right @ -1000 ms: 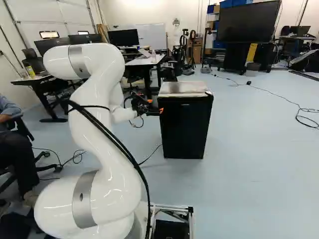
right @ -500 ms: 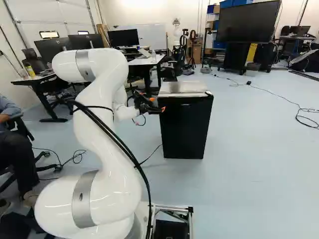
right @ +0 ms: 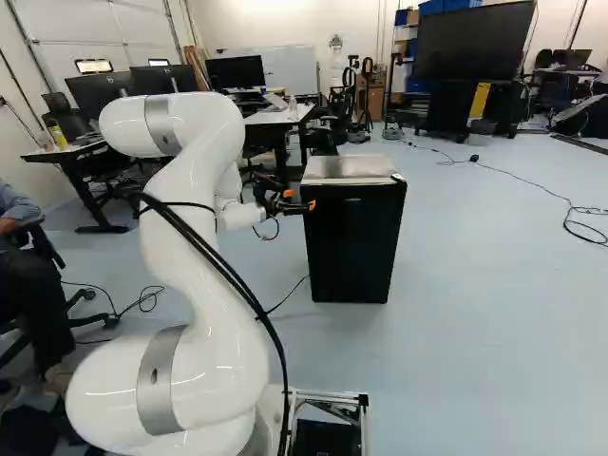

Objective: Open the fridge door

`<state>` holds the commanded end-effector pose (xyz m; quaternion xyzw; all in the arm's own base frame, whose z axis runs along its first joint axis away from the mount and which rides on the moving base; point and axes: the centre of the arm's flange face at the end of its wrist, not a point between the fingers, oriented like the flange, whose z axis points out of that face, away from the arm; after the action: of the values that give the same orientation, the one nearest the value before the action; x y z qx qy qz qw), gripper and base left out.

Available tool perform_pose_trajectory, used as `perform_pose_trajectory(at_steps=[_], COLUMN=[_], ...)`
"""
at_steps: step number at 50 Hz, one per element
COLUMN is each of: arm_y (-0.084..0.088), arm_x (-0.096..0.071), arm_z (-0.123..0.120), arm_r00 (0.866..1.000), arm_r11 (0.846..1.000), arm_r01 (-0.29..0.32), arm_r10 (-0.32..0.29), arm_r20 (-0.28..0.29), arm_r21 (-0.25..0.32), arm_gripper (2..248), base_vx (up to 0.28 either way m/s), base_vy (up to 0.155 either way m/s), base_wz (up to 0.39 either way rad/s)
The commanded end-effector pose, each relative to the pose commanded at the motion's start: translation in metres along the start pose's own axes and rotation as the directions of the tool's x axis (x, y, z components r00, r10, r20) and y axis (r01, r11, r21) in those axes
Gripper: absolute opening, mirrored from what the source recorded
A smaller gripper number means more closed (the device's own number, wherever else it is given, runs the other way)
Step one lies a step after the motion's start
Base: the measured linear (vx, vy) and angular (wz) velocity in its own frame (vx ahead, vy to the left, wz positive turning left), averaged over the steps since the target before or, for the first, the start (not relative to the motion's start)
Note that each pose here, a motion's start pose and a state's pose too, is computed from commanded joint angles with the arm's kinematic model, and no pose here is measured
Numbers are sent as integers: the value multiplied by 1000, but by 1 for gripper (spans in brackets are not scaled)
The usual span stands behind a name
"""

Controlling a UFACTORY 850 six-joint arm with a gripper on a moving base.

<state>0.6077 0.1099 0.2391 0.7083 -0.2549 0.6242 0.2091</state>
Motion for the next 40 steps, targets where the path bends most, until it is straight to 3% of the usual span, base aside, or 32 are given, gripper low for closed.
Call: perform_pose_trajectory(at_steps=[40], arm_y=[6], arm_x=[1], arm_z=[8], arm_r00=[1000], arm_r11=[1000], arm_r01=[-3], arm_r10=[3], arm_r20=[1], arm_r21=[-26], arm_gripper=[247], base_vx=[0], base_vy=[0], base_wz=[0])
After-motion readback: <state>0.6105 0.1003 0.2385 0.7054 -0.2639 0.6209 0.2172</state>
